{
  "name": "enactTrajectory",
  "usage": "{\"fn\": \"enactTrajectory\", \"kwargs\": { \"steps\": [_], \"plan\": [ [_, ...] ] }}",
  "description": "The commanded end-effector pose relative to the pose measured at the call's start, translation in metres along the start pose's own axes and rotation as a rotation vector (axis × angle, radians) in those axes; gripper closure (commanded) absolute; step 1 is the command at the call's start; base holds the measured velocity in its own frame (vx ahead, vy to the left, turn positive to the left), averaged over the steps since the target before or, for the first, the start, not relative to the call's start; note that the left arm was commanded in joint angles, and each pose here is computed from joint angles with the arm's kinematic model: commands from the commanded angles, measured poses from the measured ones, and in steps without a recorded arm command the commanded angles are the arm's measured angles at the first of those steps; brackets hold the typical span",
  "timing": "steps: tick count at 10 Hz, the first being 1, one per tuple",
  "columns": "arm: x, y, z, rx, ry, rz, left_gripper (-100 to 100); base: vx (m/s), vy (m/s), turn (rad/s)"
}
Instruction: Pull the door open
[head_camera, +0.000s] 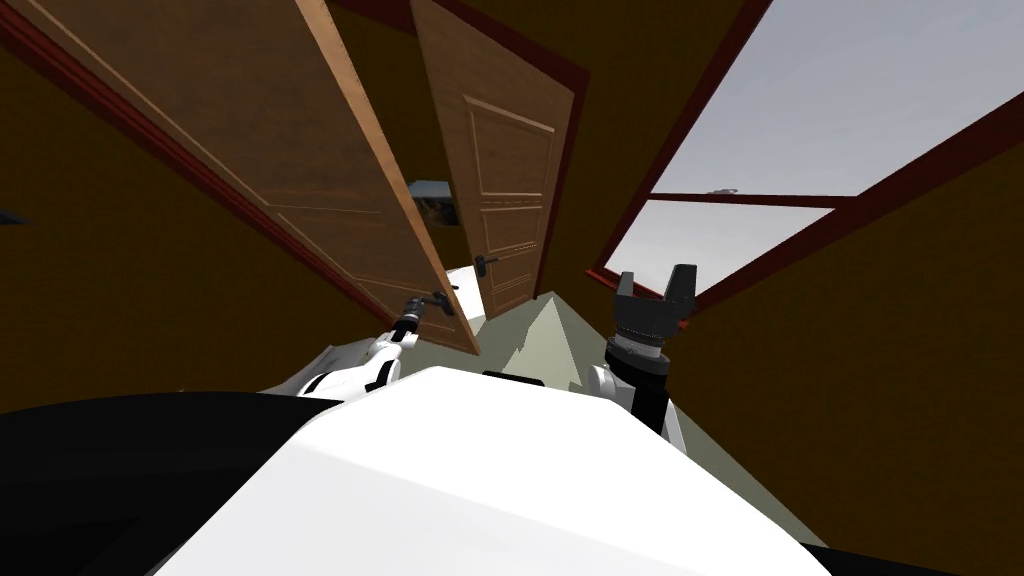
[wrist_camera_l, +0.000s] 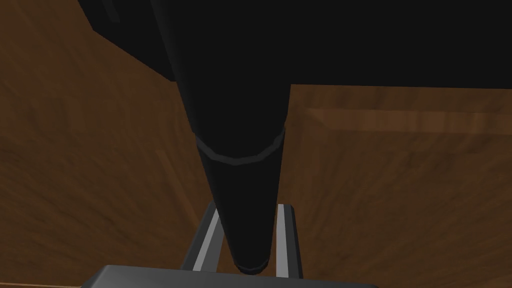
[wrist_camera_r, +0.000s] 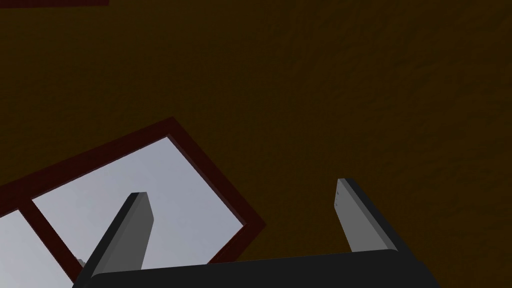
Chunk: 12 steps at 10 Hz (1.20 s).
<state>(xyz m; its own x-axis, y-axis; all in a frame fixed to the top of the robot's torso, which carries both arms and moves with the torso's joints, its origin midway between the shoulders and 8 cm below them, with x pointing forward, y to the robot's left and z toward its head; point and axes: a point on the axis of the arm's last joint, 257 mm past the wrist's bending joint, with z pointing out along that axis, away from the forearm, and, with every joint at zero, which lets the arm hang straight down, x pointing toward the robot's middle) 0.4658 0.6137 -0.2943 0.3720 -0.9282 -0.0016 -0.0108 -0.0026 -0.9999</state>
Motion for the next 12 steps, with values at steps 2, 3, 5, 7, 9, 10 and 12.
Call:
{"fn": "enactTrajectory", "kwargs": {
  "steps": [2,3,5,7,9,10,12],
  "plan": [
    [-0.008,-0.005,0.0020,0.007,-0.009,0.006,100,-0.116,0.001,0.025],
    [-0.008,-0.005,0.0022,0.007,-0.009,0.006,100,-0.254,0.033,0.013],
    [-0.006,-0.004,0.0026,0.007,-0.006,0.006,100,-0.262,0.059,-0.008],
    [-0.005,-0.004,0.0030,0.007,-0.004,0.005,100,-0.219,0.034,0.021],
    [-0.003,-0.004,0.0035,0.007,-0.001,0.005,100,-0.220,0.048,0.020],
    [-0.002,-0.004,0.0038,0.007,0.001,0.005,100,-0.221,0.006,-0.004],
    [0.001,-0.004,0.0046,0.007,0.006,0.005,100,-0.214,0.039,-0.016]
  ]
}}
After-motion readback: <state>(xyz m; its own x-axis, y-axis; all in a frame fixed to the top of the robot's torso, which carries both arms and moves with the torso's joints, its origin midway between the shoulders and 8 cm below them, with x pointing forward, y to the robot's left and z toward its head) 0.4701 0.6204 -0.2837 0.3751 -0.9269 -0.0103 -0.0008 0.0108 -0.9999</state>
